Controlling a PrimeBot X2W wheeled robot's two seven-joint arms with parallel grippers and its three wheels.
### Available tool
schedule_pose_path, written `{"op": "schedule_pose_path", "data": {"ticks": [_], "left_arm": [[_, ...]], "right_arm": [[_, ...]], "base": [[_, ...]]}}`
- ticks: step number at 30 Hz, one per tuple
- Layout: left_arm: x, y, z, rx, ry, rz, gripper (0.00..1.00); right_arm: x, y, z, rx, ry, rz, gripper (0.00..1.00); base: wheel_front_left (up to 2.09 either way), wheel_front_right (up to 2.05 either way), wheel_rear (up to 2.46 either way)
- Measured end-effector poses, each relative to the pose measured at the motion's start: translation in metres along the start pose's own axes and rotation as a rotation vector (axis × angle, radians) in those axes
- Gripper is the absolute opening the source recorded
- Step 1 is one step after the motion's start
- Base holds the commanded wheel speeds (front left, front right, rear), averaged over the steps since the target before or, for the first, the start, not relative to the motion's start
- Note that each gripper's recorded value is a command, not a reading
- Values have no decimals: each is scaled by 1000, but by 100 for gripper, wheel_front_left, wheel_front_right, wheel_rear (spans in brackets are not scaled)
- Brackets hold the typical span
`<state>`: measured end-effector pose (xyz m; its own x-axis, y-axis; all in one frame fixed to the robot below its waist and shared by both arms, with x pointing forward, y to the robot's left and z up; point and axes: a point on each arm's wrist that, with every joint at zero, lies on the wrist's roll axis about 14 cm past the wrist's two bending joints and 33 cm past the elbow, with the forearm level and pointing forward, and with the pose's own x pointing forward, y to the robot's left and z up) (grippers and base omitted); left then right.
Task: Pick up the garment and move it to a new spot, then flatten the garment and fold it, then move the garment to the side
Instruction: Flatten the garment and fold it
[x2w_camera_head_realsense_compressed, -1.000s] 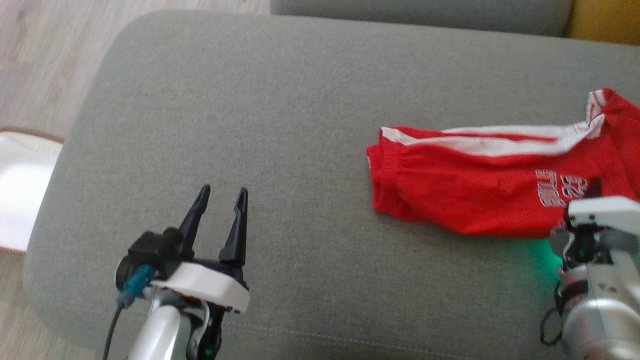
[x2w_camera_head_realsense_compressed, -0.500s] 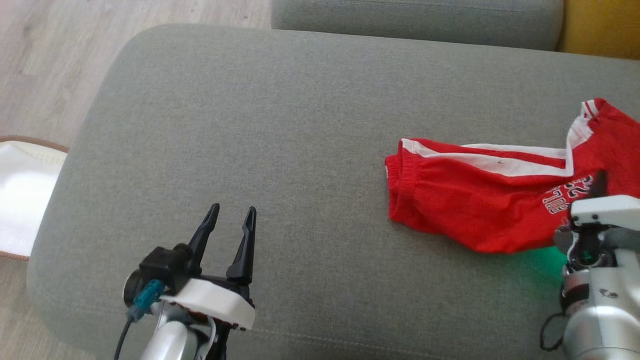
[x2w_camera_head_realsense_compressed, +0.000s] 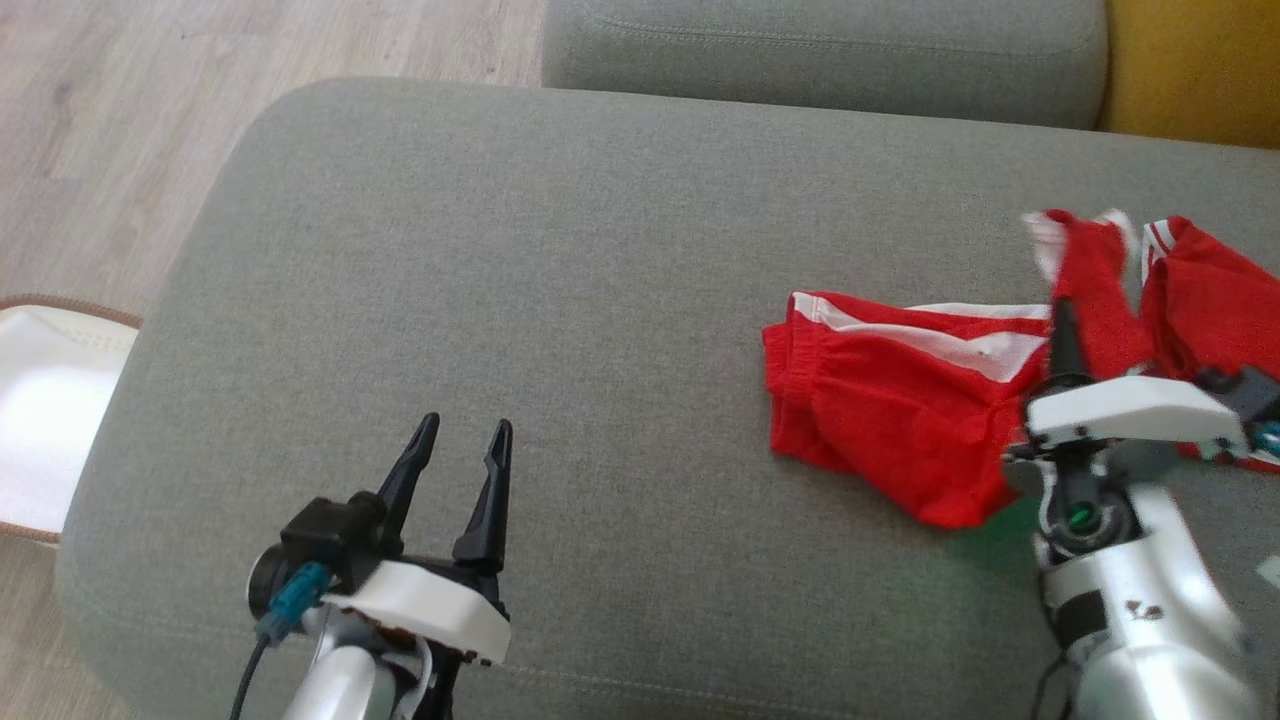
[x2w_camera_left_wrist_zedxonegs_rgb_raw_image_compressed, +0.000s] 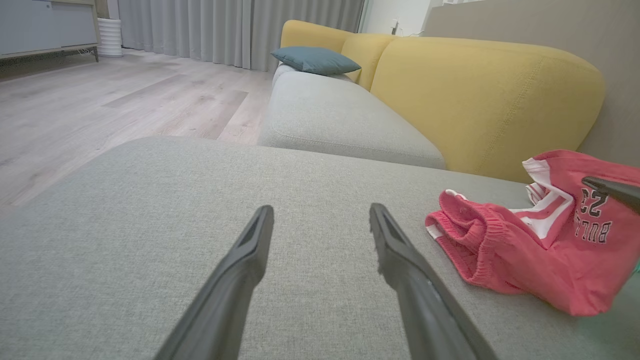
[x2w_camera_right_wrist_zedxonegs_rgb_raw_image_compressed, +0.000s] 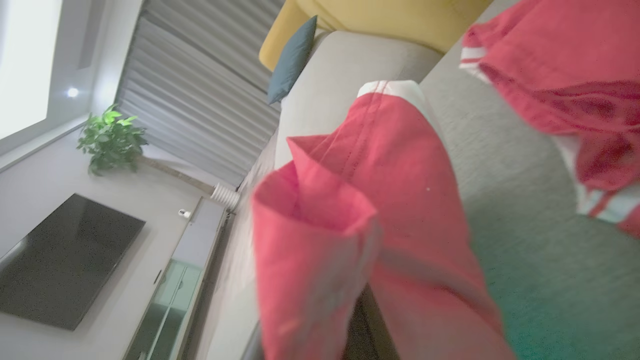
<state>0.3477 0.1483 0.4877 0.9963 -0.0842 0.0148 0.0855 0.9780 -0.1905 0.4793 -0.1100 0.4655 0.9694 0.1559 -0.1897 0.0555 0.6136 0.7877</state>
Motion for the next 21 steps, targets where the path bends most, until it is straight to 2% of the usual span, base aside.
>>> {"op": "schedule_pose_path", "data": {"ticks": [6,21], "left_arm": [[-1,-1,0,1,-1,-2,100],[-11,6,-6,-2,18,24,100]], "right_arm": [[-10,34,-30,-23,77,119,0],[-32,67,-97,-106,273,247,0]], "base": [[0,0,0],[0,0,0]]}}
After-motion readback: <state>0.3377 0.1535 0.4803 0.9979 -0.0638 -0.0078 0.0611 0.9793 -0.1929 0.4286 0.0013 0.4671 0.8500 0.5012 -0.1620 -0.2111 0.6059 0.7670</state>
